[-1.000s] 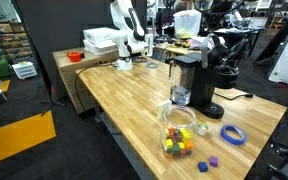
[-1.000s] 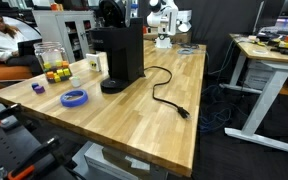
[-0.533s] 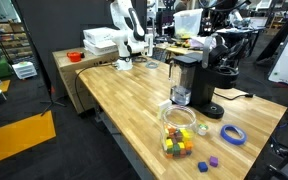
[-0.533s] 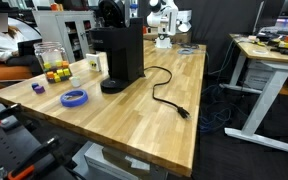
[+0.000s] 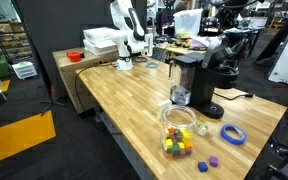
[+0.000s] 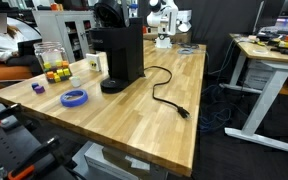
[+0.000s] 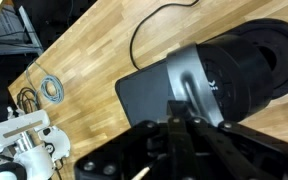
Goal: Close the water reservoir lid on the Keurig machine
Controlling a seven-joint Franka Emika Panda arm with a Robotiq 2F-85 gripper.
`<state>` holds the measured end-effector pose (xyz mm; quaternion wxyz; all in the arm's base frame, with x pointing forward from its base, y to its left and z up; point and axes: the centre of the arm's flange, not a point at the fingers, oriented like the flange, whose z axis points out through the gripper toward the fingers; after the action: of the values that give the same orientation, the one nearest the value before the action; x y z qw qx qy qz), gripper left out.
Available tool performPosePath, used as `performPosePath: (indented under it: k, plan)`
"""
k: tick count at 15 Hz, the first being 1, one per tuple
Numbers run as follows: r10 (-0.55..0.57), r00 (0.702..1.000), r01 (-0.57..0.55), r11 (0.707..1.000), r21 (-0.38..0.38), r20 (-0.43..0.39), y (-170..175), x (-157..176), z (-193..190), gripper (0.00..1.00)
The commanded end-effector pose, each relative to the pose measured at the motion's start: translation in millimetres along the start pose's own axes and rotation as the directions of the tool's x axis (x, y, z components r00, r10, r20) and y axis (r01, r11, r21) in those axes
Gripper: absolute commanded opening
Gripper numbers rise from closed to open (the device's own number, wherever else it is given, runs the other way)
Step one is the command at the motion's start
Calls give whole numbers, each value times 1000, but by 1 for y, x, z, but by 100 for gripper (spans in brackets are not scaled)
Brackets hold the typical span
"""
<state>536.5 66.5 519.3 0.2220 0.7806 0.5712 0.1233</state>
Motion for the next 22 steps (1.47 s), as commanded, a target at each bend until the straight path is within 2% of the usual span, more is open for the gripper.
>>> performPosePath:
  k: [1,16,19,22]
  plan:
    - [51,999,-51,998,30,-3,-22,-4,3,0]
    - [194,980,-196,978,68,33,-61,-19,16,0]
    - [228,972,-232,969,88,50,-76,-23,24,0]
    - [261,960,-272,953,130,99,-100,-30,45,0]
